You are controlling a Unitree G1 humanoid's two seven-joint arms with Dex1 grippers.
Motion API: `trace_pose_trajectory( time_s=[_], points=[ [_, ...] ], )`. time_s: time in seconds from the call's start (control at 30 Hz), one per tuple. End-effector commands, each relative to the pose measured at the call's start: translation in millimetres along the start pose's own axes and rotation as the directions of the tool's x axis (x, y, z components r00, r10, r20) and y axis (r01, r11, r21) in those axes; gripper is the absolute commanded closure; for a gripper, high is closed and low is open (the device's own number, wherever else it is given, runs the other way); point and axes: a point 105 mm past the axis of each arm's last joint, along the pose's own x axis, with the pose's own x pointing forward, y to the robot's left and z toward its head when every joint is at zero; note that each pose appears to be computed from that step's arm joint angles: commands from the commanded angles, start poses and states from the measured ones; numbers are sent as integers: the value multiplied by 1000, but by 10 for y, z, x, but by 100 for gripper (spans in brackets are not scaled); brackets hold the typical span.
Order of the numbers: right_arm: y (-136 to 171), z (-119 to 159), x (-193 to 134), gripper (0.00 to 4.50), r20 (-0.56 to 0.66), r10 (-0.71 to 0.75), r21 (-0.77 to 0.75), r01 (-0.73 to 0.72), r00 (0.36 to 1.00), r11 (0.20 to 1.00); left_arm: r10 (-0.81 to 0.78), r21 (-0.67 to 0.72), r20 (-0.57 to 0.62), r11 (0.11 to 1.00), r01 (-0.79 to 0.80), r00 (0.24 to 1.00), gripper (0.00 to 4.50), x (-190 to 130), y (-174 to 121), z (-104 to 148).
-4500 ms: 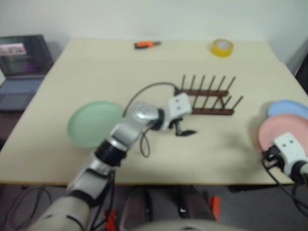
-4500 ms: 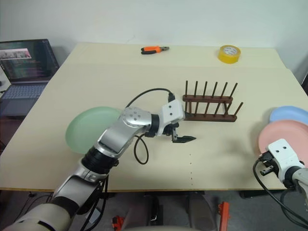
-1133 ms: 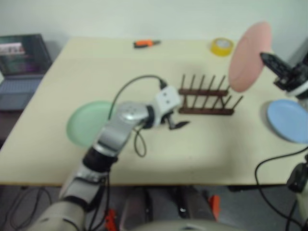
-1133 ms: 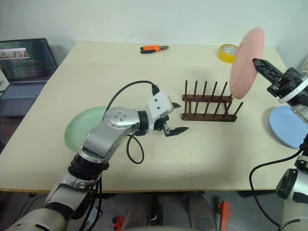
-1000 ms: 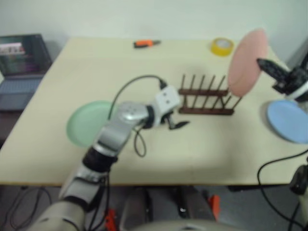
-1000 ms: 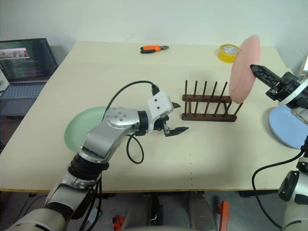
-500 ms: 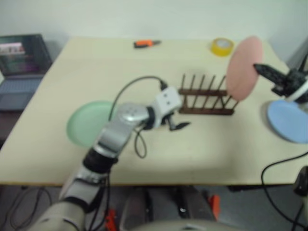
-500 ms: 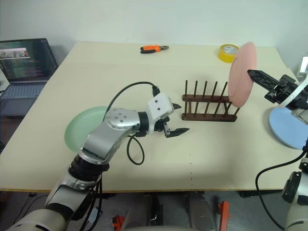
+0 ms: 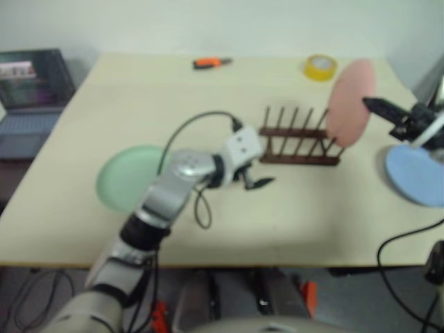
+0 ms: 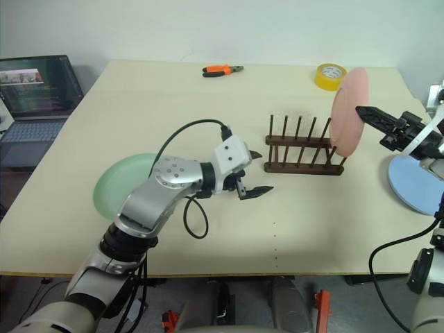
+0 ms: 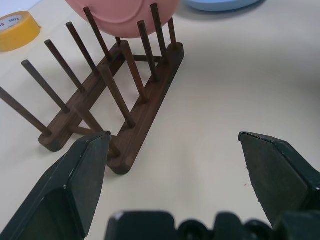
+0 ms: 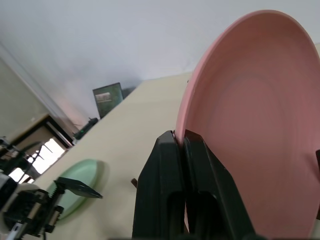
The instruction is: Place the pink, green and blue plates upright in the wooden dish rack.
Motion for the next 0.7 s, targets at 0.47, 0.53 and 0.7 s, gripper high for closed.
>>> trace_pose_trajectory(
  time_s=[0.47, 0.53, 0.7],
  points=[
    [21, 253, -110, 142, 15, -40, -194, 43, 999, 980, 10, 42, 35, 999, -11, 999, 0, -9, 11, 125],
    [12, 304, -162, 142, 2, -67, -246, 65, 998, 967, 9, 42, 35, 999, -10, 999, 0, -10, 13, 125],
    [-46, 334, -358, 142, -77, -175, -397, 131, 982, 909, -8, 47, 42, 999, 6, 999, 0, -13, 1, 140]
  ],
)
